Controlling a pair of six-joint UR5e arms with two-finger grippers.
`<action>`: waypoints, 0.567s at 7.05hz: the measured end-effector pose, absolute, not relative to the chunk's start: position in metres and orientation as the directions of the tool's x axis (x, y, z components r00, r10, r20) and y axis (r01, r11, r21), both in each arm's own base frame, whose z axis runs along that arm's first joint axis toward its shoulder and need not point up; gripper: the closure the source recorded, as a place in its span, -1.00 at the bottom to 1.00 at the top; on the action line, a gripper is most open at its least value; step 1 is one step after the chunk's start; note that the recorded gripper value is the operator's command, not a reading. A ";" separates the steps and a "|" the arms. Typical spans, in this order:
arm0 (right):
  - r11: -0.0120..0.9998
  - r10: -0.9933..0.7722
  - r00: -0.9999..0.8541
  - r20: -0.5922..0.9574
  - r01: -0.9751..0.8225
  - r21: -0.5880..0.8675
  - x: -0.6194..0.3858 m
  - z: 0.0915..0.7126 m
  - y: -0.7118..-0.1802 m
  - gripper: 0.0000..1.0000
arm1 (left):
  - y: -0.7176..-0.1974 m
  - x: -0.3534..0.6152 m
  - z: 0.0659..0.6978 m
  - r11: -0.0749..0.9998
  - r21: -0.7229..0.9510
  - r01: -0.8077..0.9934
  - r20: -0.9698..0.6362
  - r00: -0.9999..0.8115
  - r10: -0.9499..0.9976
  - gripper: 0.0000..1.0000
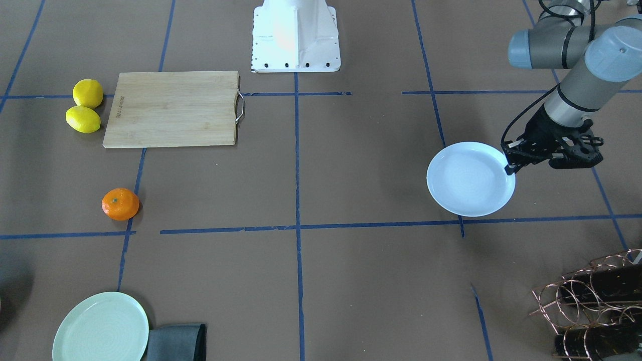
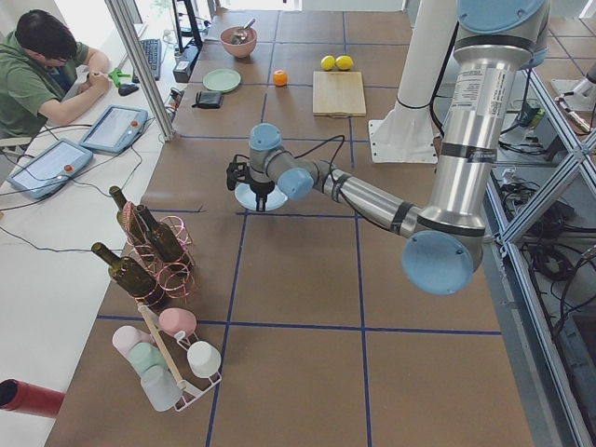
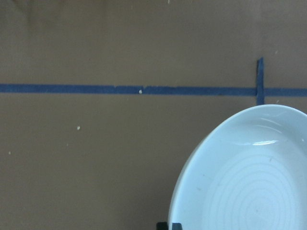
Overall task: Pick orange to plate
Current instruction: 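Lift the white plate with the left gripper, then carry the white plate toward the table center and set it down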
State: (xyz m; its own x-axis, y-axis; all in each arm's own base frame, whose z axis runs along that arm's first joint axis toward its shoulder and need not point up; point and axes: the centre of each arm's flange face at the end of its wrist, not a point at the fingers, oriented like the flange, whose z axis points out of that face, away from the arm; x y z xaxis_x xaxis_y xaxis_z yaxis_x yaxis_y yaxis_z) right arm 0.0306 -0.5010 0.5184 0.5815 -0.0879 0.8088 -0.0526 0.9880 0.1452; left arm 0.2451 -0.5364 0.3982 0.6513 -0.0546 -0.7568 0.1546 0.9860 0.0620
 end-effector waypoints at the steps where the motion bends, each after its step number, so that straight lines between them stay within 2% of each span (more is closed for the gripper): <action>1: 0.988 -0.083 0.583 0.808 -0.056 0.142 0.031 0.519 -0.501 -1.00 | -0.554 0.257 0.355 0.983 0.029 0.183 -0.766 0.635 -0.096 1.00; 2: 0.989 -0.080 0.582 0.809 -0.057 0.139 0.031 0.519 -0.501 -1.00 | -0.558 0.275 0.320 0.977 -0.019 0.212 -0.787 0.600 -0.146 1.00; 4: 0.990 -0.072 0.578 0.813 -0.060 0.130 0.030 0.519 -0.499 -1.00 | -0.527 0.356 0.269 0.959 -0.164 0.231 -0.845 0.468 -0.257 1.00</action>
State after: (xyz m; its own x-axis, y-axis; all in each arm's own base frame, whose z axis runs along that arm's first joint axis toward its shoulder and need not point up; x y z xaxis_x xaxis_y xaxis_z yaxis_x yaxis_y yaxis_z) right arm 0.0305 -0.4994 0.5195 0.5783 -0.0716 0.8127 -0.0601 0.9897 0.1300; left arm 0.3558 -0.5270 0.2687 0.4680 -0.2572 -0.8455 0.2306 0.9591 -0.1641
